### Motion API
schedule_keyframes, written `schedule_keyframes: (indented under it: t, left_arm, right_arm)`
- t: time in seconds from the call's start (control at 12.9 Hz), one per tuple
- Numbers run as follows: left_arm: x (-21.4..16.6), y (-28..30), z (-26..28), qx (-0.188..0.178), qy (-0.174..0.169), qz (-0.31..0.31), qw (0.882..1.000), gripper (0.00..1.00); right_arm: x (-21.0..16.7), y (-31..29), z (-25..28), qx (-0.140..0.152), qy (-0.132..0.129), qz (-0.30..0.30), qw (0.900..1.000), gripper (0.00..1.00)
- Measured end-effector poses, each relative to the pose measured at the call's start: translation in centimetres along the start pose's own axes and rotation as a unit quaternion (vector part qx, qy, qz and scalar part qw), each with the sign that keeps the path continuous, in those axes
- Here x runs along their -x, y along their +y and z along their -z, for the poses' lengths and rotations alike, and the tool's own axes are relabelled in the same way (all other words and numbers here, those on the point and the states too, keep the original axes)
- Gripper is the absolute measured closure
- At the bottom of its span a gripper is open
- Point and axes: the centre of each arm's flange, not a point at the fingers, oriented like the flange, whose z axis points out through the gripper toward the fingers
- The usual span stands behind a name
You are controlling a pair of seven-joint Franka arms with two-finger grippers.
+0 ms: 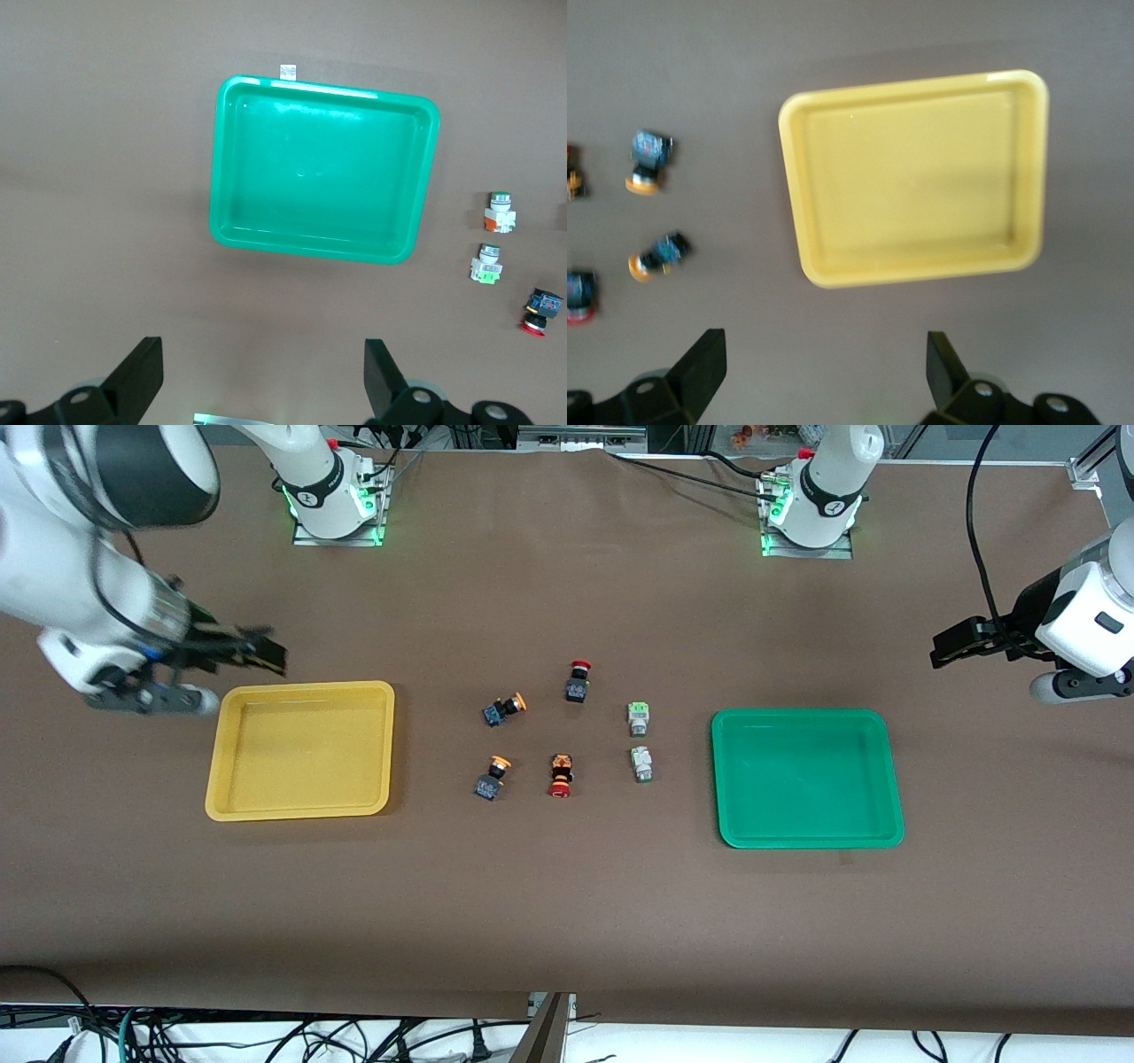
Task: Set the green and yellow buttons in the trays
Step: 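Grasp a black button with the right gripper while the left gripper moves out, then carry the black button to the yellow tray while the left gripper reaches a white button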
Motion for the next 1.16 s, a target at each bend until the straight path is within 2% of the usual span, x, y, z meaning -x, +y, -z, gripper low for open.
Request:
schedule_keyframes:
  t: [0.16,0.31,0.54,0.7,0.93,1.16]
  left_arm:
    - [-0.7,0.9,-1.6,0.013,-0.017,-0.004,1.000,0.00]
    - [-1.9,4.3,-4.4,0.026,-0.033,-0.006,0.999,0.00]
    - [-4.5,10.6,-9.2,0.028,-0.015,0.019,0.999,0.00]
    - [-5.7,14.4,-12.9,0.029,-0.009,0.031,0.999,0.00]
    - [-6.1,19.6,-17.6,0.027,-0.005,0.054,0.998,0.00]
    - [-5.2,24.7,-21.7,0.014,0.002,0.072,0.997,0.00]
  right_arm:
    - [-2.9,-4.8,-6.5,-0.015,0.010,-0.051,0.999,0.00]
    - [-5.9,-9.3,-12.3,-0.038,0.026,-0.094,0.995,0.00]
    - [-8.3,-16.0,-19.6,-0.054,0.044,-0.164,0.984,0.00]
    - [-8.3,-18.9,-23.3,-0.061,0.044,-0.205,0.976,0.00]
    - [-6.7,-22.5,-27.1,-0.079,0.029,-0.241,0.967,0.00]
    - [-5.9,-24.3,-29.6,-0.095,0.030,-0.248,0.964,0.01]
